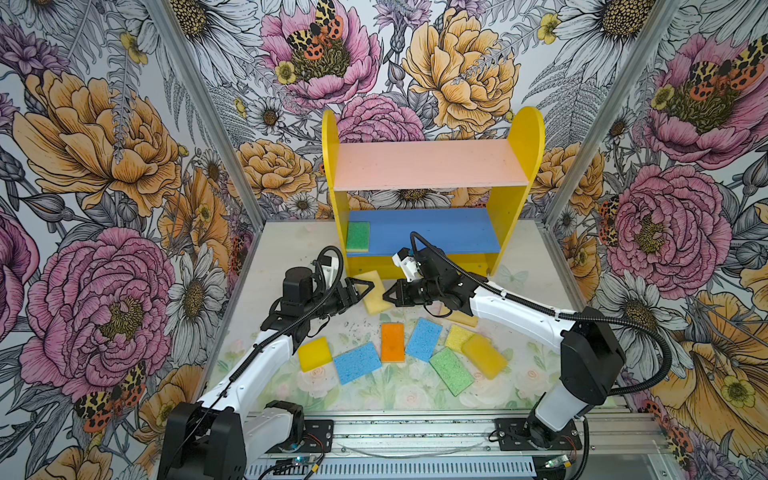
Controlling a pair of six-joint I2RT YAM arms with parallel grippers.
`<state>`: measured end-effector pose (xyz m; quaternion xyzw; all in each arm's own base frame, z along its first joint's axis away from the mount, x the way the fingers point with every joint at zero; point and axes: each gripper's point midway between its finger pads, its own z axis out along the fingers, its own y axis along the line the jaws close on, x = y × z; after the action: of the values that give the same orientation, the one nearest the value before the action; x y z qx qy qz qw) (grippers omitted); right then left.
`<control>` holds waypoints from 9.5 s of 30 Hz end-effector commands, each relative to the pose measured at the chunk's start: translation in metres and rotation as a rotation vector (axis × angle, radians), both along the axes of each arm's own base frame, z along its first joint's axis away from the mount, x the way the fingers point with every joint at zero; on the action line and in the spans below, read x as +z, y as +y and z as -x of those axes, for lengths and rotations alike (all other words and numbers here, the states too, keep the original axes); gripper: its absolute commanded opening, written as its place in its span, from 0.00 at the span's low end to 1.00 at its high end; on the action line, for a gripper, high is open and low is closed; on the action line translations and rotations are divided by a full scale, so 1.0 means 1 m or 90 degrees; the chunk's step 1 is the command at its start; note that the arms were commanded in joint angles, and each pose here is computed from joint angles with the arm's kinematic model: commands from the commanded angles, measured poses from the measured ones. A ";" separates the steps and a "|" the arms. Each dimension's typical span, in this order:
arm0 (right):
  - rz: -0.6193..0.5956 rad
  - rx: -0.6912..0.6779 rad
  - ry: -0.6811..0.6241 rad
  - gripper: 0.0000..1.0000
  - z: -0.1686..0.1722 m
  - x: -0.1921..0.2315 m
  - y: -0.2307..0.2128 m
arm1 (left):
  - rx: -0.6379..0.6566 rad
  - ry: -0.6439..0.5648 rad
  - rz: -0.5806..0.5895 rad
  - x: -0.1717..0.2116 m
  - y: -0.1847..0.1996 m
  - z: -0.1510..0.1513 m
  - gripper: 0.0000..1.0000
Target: Place and organize the cleaning sponges onto the shelf
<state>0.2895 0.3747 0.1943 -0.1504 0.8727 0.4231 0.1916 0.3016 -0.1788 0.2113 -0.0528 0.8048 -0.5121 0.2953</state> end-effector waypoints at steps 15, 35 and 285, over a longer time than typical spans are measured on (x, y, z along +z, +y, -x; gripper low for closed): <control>-0.053 0.022 -0.035 0.44 0.022 0.041 -0.004 | 0.019 -0.027 0.045 0.016 0.007 -0.004 0.11; -0.087 0.023 -0.015 0.30 0.022 0.037 0.005 | 0.016 -0.034 0.090 0.030 0.009 -0.001 0.10; -0.056 -0.078 -0.037 0.82 0.039 0.079 -0.005 | 0.277 -0.051 0.148 0.067 0.033 0.017 0.03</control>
<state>0.2422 0.3559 0.2545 -0.1090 0.8697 0.4227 0.2303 0.2817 -0.1518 0.2623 -0.2280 0.7220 -0.5197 0.3959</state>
